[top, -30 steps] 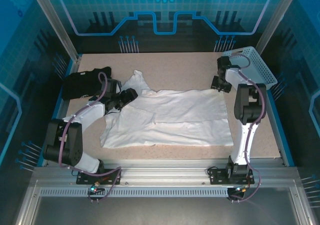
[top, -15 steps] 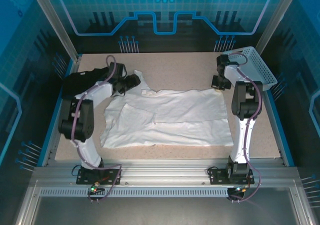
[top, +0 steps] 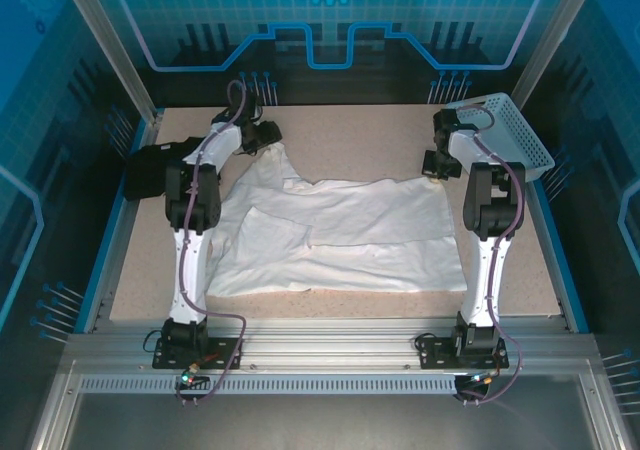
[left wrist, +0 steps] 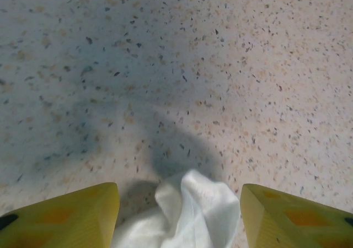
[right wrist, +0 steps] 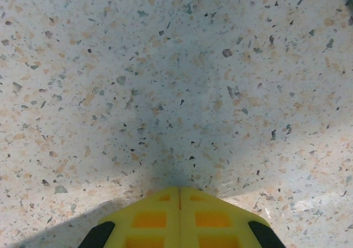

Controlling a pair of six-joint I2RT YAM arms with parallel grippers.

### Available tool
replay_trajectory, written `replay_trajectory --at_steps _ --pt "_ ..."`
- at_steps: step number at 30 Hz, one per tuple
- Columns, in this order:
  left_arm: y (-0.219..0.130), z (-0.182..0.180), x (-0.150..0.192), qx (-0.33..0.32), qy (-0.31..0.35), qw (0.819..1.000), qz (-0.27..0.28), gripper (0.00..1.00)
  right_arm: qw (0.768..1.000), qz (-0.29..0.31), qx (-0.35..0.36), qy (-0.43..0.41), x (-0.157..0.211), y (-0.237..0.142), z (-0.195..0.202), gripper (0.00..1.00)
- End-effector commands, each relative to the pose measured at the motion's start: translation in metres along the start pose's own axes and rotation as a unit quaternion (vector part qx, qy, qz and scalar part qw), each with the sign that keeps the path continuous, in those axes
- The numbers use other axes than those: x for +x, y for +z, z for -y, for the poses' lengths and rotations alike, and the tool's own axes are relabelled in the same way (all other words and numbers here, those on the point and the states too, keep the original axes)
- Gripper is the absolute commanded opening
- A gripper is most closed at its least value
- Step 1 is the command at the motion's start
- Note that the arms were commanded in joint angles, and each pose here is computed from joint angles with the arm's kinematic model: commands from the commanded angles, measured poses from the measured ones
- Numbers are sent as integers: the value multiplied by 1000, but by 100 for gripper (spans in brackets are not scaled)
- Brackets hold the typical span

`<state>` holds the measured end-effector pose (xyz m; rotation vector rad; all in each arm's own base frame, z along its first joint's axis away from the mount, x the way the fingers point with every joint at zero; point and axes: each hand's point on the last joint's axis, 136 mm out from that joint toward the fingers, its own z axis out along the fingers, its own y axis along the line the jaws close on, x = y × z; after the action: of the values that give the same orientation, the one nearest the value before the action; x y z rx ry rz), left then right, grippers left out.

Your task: Fold the inside-out t-shirt

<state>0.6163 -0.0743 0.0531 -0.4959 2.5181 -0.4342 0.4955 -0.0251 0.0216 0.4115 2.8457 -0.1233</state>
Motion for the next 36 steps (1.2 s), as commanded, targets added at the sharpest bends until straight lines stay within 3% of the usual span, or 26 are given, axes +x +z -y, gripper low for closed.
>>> replay_trajectory --at_steps 1,5,15,19,23,28,33,36 --pt "7 -2 12 -4 5 999 -43 61 1000 -6 -18 -6 4 -2 -3 1" --pt "19 1 14 4 1 998 -58 56 1000 -6 -22 -8 4 -2 -5 1" --pt "43 0 17 18 -1 998 -68 27 999 -10 -30 -12 2 1 -9 1" --pt "43 -2 13 24 -3 998 -66 13 999 -9 -28 -13 0 2 -9 1" --pt "37 1 4 28 9 998 -51 7 1000 -3 -20 -19 -6 0 -7 0" --pt "11 19 -20 47 31 998 -14 0 999 19 -17 -35 -17 -7 -6 0" --pt "-47 39 -40 66 36 997 34 0 996 65 -26 -63 -29 -35 -6 0" --pt "-86 46 -34 84 23 995 50 0 993 84 -28 -77 -29 -50 -4 0"
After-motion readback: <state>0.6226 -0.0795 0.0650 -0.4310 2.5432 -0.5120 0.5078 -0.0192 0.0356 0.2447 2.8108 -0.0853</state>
